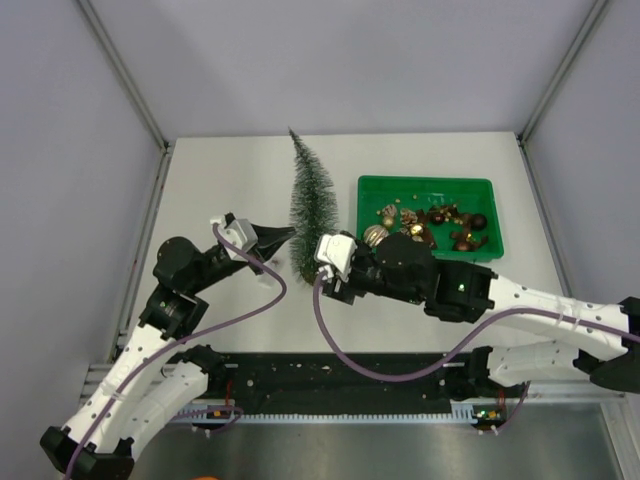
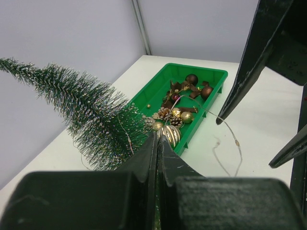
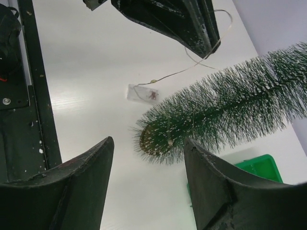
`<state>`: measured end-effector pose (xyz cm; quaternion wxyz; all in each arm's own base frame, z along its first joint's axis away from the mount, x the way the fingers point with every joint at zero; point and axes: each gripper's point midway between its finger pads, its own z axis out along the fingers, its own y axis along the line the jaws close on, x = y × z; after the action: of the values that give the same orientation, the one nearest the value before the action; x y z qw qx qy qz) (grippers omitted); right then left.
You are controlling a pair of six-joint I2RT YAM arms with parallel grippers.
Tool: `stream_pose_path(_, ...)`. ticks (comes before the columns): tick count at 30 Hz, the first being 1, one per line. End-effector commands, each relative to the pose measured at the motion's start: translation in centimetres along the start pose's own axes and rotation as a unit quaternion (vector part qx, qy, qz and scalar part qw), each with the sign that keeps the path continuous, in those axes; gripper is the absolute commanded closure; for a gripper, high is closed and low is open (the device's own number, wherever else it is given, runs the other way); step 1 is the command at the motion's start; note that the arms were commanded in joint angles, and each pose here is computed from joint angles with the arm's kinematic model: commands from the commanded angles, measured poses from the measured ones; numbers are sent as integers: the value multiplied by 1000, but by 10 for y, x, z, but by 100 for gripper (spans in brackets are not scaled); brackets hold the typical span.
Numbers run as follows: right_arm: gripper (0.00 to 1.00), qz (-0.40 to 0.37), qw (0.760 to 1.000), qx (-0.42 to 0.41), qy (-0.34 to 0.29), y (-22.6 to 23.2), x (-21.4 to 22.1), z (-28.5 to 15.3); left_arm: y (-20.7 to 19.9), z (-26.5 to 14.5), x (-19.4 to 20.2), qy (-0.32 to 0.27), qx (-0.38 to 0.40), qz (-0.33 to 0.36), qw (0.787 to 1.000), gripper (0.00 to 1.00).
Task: Decorate the small christmas tree
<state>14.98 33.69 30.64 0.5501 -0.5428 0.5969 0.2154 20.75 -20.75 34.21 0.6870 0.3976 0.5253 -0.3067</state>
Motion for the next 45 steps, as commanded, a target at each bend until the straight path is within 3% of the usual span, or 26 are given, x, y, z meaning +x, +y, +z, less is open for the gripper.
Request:
stream_pose_path(1,41,-20,999,-5,-39,-7,-25,10,2,-1,-14,-21,-4,9,1000,100)
stream_pose_path(12,60,-57,997,46,-38,-27,-23,17,2,-3,-15,-22,-6,8,1000,100)
stream_pose_path(18,64,-72,995,61,-29,-32,-18,17,2,-3,-16,-24,-8,8,1000,100)
stream_pose_path(25,64,-105,991,80,-2,-40,-4,21,3,-4,-16,-23,-7,6,1000,100)
stream_pose_path(38,50,-137,987,82,16,-43,0,38,4,-5,-17,-25,-10,5,1000,100)
stream_pose_path(45,52,-143,985,91,7,-48,-7,36,3,-5,-15,-23,-10,1,1000,100)
